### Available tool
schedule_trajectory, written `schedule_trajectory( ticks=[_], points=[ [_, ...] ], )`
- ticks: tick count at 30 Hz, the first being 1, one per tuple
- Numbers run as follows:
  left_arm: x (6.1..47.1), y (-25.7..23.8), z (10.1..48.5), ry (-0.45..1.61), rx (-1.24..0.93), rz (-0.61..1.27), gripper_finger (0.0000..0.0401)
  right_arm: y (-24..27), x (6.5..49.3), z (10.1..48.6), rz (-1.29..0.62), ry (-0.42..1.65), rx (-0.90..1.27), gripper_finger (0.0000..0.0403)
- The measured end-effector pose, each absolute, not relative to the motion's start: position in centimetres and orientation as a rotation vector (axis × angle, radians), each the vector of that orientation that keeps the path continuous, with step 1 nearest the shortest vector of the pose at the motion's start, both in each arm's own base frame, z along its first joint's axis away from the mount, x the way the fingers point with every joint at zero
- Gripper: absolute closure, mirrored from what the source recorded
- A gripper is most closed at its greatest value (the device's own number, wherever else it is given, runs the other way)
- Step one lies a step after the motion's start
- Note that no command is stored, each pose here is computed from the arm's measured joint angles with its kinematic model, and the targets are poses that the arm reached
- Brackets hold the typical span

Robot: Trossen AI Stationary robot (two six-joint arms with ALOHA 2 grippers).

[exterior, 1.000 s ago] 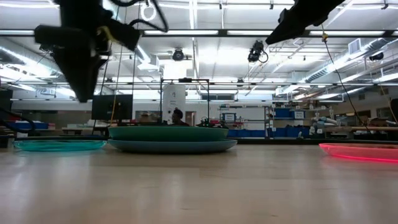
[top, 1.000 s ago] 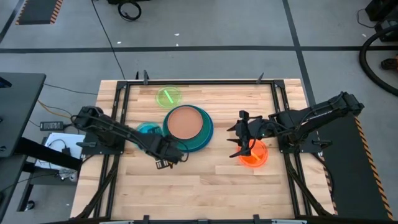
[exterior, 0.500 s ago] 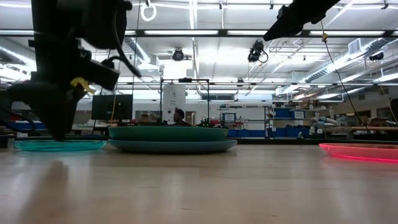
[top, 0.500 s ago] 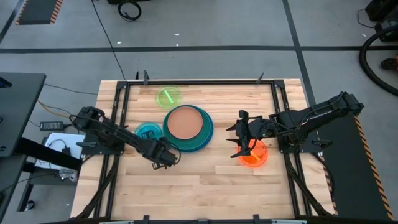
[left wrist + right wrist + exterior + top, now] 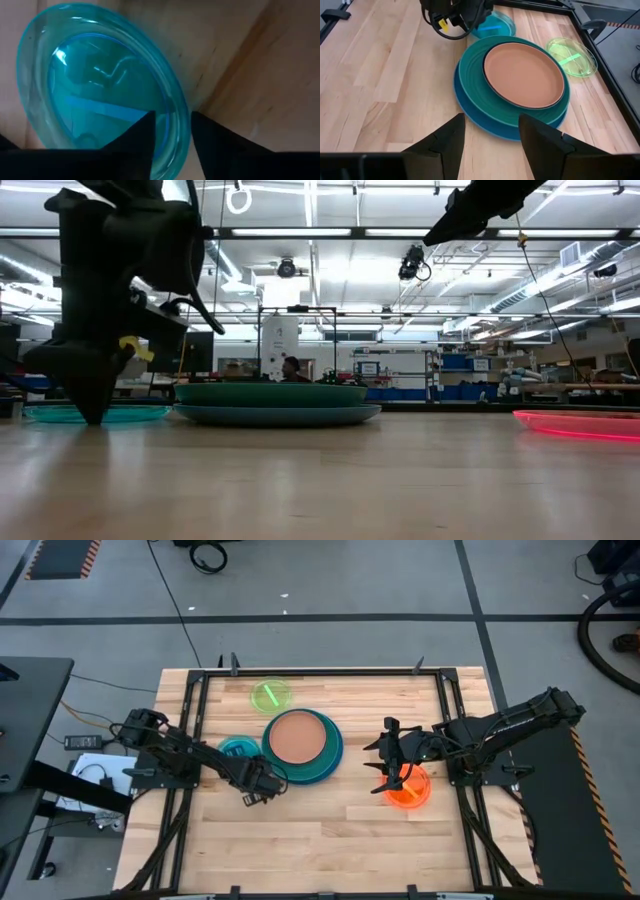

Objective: Stack plastic plates
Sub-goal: Stack the transparent light blue plate on top of the pink plate

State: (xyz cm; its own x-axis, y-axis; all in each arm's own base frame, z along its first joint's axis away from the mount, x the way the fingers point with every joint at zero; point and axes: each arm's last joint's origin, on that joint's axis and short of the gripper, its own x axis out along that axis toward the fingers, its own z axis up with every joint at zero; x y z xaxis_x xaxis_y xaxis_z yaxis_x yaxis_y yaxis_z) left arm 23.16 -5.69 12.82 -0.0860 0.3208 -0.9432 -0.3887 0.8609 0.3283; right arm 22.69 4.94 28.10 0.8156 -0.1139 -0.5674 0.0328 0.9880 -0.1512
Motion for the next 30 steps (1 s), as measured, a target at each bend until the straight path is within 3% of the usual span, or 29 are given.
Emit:
schedule_trajectory(
  ticks=[9,30],
  points=[
    [23.0,-5.8,12.7,1.552,-0.024,0.594,0.0389,4.9,22.7,28.1,-0.079,0.613,-0.134,0.0209],
    [21.8,-5.5,15.7,1.475,-0.109,0.632,0.0394,4.9,22.7,28.1,-0.080,0.612,-0.133,0.0208]
  ],
)
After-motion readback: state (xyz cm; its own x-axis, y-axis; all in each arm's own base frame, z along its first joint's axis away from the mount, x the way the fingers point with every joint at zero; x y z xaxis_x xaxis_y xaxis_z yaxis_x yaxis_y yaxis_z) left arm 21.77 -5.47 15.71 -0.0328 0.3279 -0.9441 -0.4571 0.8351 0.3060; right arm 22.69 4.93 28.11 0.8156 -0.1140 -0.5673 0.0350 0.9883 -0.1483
